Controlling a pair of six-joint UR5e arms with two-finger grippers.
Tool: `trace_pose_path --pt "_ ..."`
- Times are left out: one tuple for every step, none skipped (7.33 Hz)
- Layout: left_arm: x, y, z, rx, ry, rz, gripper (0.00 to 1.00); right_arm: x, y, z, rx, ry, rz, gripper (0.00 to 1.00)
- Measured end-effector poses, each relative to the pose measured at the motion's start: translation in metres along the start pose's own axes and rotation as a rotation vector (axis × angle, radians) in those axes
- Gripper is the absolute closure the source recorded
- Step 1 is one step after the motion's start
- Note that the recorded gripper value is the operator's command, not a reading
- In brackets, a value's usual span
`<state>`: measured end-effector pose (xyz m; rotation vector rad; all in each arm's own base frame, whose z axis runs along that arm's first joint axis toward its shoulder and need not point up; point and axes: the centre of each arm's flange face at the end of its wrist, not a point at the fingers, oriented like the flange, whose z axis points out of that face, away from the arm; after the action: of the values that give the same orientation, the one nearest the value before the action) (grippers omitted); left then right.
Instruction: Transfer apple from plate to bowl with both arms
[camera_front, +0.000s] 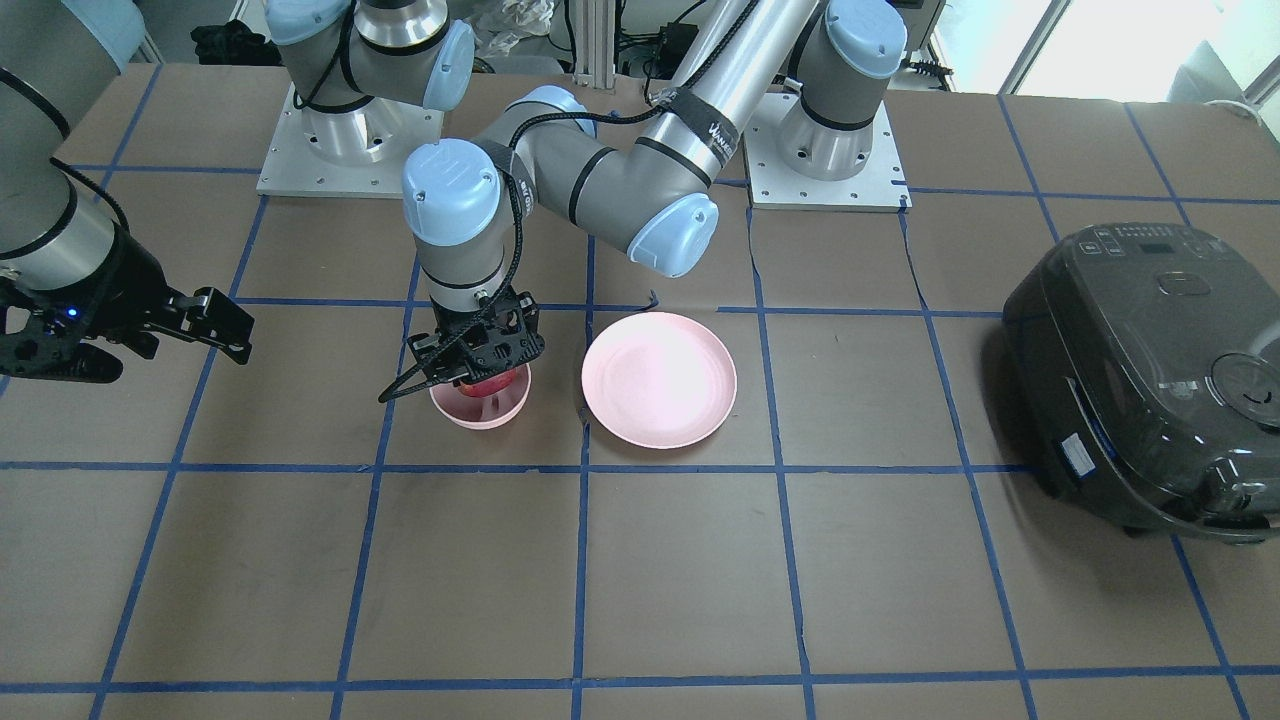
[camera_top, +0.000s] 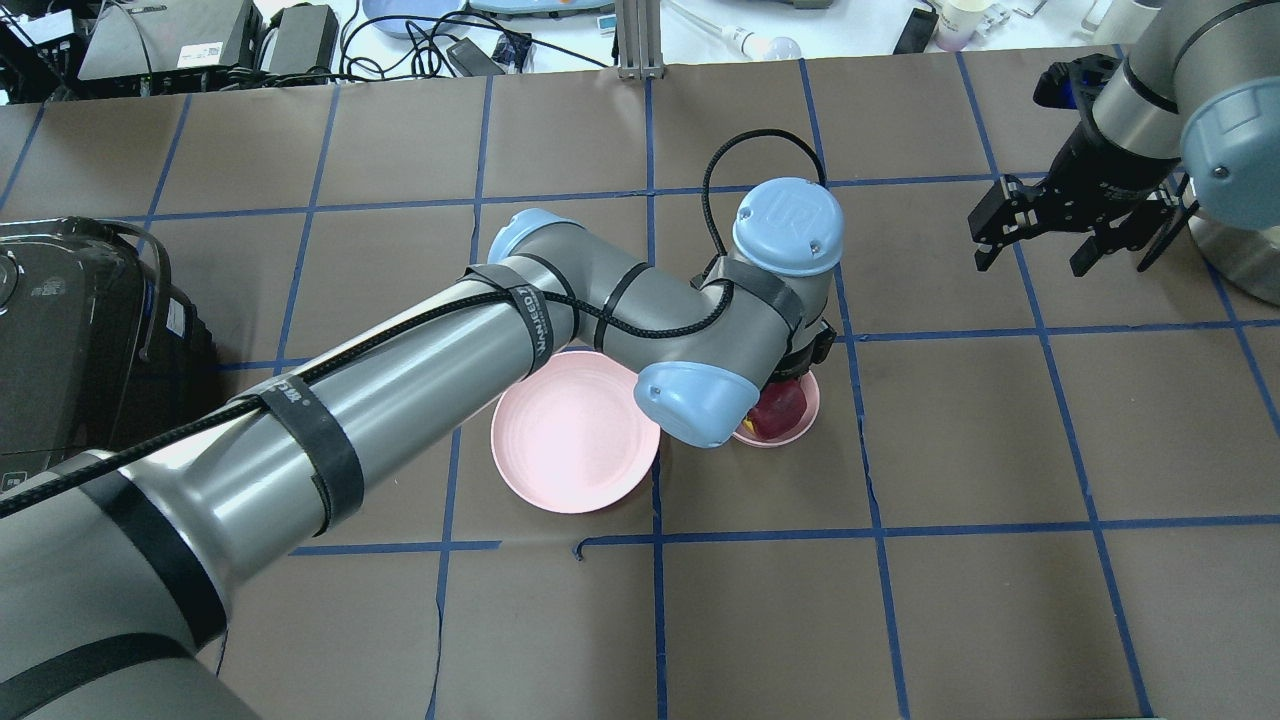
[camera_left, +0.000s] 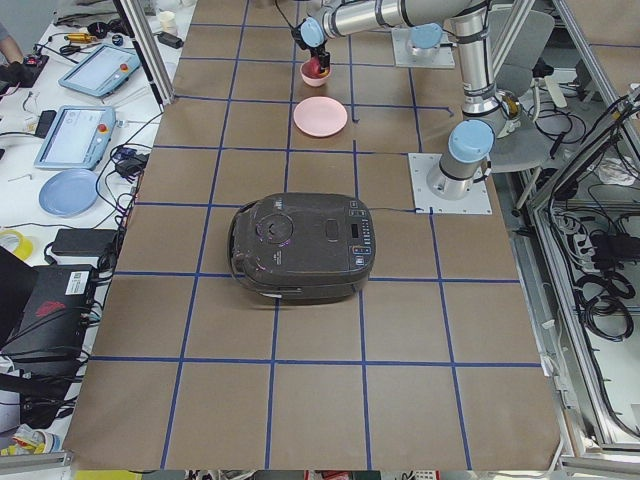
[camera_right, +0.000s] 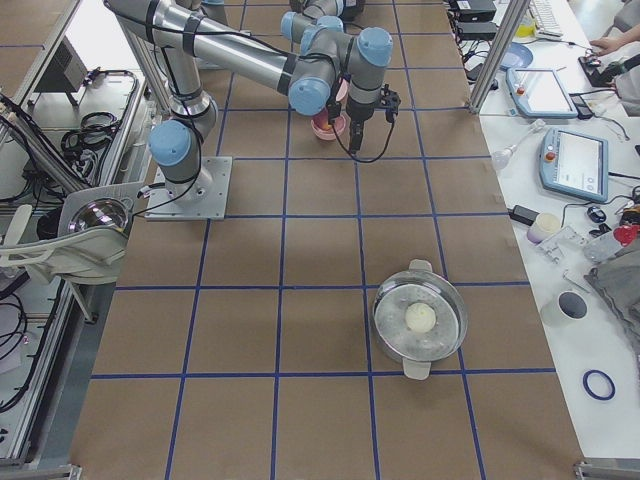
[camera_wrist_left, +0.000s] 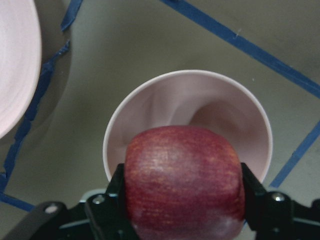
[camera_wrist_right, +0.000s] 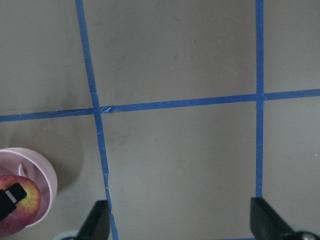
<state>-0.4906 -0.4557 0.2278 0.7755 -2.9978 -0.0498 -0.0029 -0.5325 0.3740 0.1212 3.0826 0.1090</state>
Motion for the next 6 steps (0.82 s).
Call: trace_pose_path --pt "0.0 -0.001 0.005 0.002 -0.007 0.026 0.06 0.0 0.0 -0.001 0.0 0.001 0.0 0.0" --pt "0.0 -0.002 0.004 0.013 -0.011 0.095 0.02 0.0 -0.001 -0.003 0.005 0.002 0.0 0.0" --pt "0.0 -0.006 -0.002 0.033 -0.013 0.186 0.0 0.0 -0.002 -0.007 0.014 0.003 -0.001 0.0" --pt "-0.004 -0.019 -0.014 0.05 -0.008 0.229 0.0 0.001 -0.003 -0.013 0.025 0.013 -0.001 0.0" --pt "-0.014 -0.046 -0.032 0.06 0.003 0.237 0.0 0.002 -0.005 -0.019 0.034 0.033 0.001 0.0" --pt "-0.028 -0.074 -0.056 0.069 0.01 0.261 0.0 0.005 -0.005 -0.029 0.049 0.06 0.007 0.0"
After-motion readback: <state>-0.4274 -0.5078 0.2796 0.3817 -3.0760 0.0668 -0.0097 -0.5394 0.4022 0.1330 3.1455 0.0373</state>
